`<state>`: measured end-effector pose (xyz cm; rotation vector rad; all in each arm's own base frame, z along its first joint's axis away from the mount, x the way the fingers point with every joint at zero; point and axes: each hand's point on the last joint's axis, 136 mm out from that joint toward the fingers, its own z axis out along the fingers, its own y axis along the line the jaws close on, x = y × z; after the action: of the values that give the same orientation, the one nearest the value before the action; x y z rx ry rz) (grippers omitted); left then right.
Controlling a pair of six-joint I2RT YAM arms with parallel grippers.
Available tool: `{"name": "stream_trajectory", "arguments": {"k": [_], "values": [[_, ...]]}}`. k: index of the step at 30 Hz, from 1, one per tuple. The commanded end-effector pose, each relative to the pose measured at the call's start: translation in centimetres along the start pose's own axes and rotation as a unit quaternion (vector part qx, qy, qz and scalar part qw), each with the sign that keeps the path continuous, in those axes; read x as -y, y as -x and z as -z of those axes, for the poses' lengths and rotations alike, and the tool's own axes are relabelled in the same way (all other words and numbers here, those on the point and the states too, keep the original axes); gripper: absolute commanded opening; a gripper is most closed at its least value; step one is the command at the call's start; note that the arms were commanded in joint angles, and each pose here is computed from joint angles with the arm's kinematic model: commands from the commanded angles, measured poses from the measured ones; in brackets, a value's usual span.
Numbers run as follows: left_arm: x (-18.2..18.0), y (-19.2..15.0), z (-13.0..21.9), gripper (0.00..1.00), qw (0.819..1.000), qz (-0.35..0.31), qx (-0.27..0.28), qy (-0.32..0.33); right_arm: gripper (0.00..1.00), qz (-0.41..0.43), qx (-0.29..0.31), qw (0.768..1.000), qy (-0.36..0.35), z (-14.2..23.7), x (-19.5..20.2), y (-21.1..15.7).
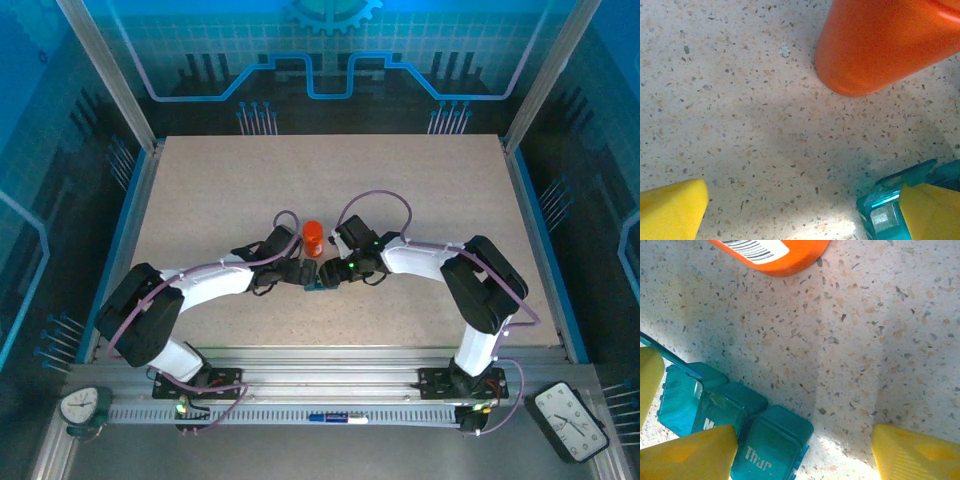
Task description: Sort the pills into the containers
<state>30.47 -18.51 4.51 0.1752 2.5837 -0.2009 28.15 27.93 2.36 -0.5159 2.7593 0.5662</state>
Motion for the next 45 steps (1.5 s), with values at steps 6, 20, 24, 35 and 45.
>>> {"name": "stream_trajectory", "arguments": {"k": [6,20,24,35,45], "values": [[-1.1,-1.4,-1.2,0.99,0.999,0.026,-0.023,0.005,0.73,-0.013,-0.057,0.998,-0.027,-1.6,1.6,-3.6],[0.7,0.6,1.6,0.99,0.997,0.040,0.017,-0.058,0.73,-0.012,-0.051,0.998,-0.022,-1.2,1.2,-3.1],[1.3,1.9,3.7,0.99,0.994,0.048,0.044,-0.083,0.74,-0.007,-0.041,0.999,-0.019,-0.3,0.8,-2.0],[2.1,0.3,6.2,0.99,0.986,0.075,0.052,-0.139,0.78,-0.015,0.016,1.000,-0.002,4.0,0.5,1.4],[4.7,-3.9,4.6,0.99,0.982,0.076,0.016,-0.170,0.78,-0.070,0.039,0.997,-0.020,5.8,4.2,0.4]]}}
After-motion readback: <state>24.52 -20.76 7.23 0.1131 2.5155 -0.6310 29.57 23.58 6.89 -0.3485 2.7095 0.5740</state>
